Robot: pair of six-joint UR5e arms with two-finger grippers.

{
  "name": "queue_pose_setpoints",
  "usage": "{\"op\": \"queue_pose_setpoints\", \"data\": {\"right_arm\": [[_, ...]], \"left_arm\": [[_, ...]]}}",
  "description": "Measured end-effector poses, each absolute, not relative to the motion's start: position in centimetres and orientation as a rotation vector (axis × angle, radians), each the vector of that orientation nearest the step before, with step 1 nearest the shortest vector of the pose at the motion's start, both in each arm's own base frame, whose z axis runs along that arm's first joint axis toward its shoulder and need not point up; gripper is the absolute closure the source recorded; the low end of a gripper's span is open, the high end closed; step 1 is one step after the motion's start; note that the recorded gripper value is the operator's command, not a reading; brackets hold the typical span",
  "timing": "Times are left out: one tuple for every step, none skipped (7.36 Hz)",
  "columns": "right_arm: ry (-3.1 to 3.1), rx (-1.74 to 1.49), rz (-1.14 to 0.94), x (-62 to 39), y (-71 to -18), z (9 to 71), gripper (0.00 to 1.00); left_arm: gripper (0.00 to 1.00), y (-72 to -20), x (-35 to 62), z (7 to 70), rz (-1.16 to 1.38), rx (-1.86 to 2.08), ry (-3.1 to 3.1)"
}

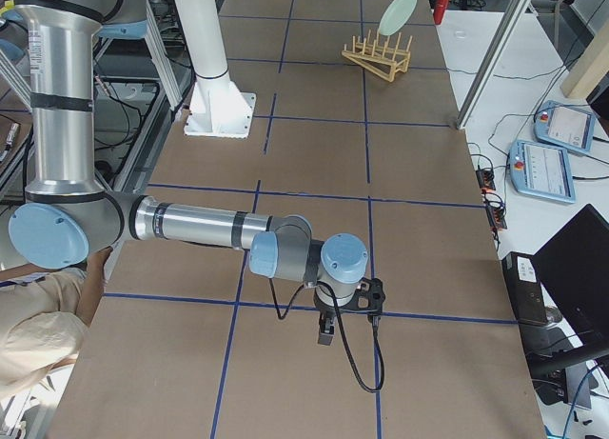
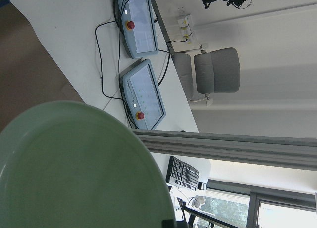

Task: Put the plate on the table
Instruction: 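Carry the plate nearer the robot and lower it flat onto the table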

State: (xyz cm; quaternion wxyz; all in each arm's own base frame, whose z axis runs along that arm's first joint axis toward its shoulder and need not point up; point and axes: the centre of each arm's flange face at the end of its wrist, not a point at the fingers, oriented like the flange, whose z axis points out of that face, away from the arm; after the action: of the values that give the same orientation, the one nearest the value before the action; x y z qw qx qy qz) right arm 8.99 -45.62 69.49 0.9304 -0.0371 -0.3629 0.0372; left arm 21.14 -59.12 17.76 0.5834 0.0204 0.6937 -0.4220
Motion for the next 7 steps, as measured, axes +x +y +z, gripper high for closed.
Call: {"op": "queue_pose_setpoints", "data": {"right_arm": [[-0.743,-0.076,0.076,9.0,-45.6,69.5,0.00],[-0.743,-0.076,0.076,9.0,-45.6,69.5,0.00],[-0.743,-0.076,0.076,9.0,-45.6,69.5,0.00],[-0.743,-0.076,0.076,9.0,-45.6,69.5,0.00],[-0.743,-0.076,0.076,9.0,-45.6,69.5,0.00],[-0.743,-0.076,0.076,9.0,-45.6,69.5,0.00],[-0.743,-0.076,0.076,9.0,-45.6,69.5,0.00]], "left_arm": [[1.00,-58.2,25.3,16.1,-0.993,0.007,1.513],[1.00,-57.1,30.8,15.1,-0.994,0.006,1.379],[1.00,-55.4,36.3,15.2,-0.966,0.026,1.227],[1.00,-53.3,40.6,16.1,-0.895,0.040,1.074],[1.00,-51.2,43.8,17.2,-0.805,0.043,0.943],[1.00,-49.4,45.9,18.3,-0.712,0.043,0.839],[0.92,-48.1,47.3,19.4,-0.623,0.046,0.764]]}}
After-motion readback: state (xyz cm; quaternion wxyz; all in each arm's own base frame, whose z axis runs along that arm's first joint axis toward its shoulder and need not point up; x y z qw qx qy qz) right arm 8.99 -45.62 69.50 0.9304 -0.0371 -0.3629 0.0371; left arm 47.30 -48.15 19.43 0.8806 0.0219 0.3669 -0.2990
